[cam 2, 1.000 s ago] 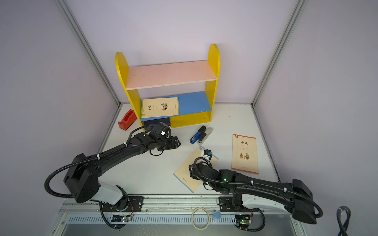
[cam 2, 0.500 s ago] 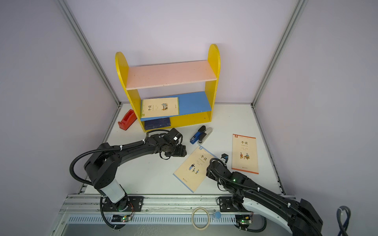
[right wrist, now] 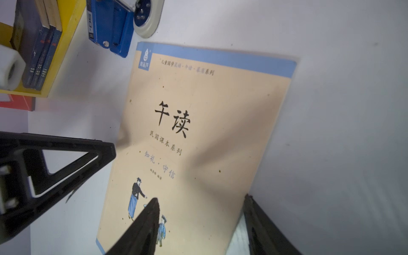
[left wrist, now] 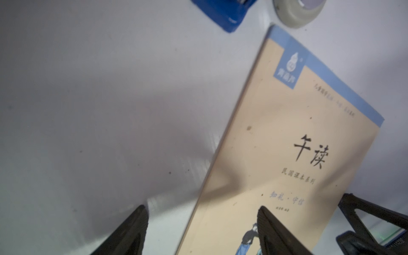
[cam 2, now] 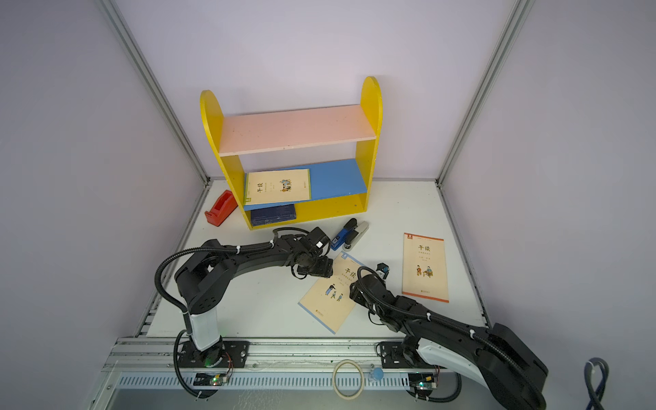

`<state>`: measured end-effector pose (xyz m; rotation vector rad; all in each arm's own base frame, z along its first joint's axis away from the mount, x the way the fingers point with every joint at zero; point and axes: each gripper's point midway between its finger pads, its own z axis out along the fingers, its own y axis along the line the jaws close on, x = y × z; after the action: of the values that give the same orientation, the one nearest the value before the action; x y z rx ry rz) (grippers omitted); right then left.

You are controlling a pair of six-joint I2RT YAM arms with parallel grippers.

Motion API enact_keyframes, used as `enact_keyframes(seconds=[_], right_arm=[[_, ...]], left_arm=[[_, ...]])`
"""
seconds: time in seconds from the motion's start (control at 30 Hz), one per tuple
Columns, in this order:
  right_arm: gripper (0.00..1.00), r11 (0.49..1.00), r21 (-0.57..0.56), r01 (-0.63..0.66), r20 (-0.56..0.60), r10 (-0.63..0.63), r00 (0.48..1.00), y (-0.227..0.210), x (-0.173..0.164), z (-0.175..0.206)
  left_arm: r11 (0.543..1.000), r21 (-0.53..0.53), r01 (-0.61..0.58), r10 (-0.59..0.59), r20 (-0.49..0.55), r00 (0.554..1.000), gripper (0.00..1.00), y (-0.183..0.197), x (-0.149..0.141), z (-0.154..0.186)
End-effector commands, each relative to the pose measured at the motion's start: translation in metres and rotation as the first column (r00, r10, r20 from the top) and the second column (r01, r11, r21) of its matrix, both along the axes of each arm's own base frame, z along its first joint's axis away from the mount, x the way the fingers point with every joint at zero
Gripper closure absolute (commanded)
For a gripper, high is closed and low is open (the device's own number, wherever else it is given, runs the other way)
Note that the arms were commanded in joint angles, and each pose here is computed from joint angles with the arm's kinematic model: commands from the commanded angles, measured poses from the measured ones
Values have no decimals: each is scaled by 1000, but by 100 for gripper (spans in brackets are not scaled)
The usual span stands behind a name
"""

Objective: Stacking books/files
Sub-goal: Pick up the book at the center of the table.

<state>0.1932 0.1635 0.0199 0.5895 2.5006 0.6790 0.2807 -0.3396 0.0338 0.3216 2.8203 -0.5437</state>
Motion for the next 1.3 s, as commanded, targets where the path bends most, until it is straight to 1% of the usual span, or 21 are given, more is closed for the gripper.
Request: enact_keyframes(seconds=[0.0, 0.33, 0.53, 0.63, 0.8, 0.9, 1.1, 1.27], right_arm=[[39, 999, -21, -39, -110, 36, 993, -2, -19, -20], [43, 998, -14, -56, -124, 54, 991, 7, -16, -27], [50, 997, -37, -65, -149, 59, 987, 9, -15, -37], [54, 996, -64, -64, -162, 53, 985, 7, -14, -40], [55, 994, -90, -59, -158, 45, 986, 2, -14, -42], [55, 994, -93, -62, -159, 46, 986, 2, -14, -43], [57, 992, -99, -76, -173, 58, 983, 5, -14, -48], [59, 991, -107, -86, -192, 64, 979, 8, -13, -55]], left_arm=[[999, -21, 33, -33, -32, 999, 19, -6, -6, -6], [980, -186, 72, -88, -80, 993, 20, -29, -20, 6], [950, -298, 91, -119, -77, 990, 19, -40, -27, 28], [942, -325, 81, -108, -66, 992, 19, -37, -27, 38], [926, -373, 53, -78, -51, 996, 20, -29, -24, 51], [909, -415, 47, -71, -44, 996, 19, -27, -23, 58], [863, -500, 70, -92, -19, 996, 20, -32, -25, 74], [838, -540, 70, -80, 7, 997, 19, -29, -26, 86]])
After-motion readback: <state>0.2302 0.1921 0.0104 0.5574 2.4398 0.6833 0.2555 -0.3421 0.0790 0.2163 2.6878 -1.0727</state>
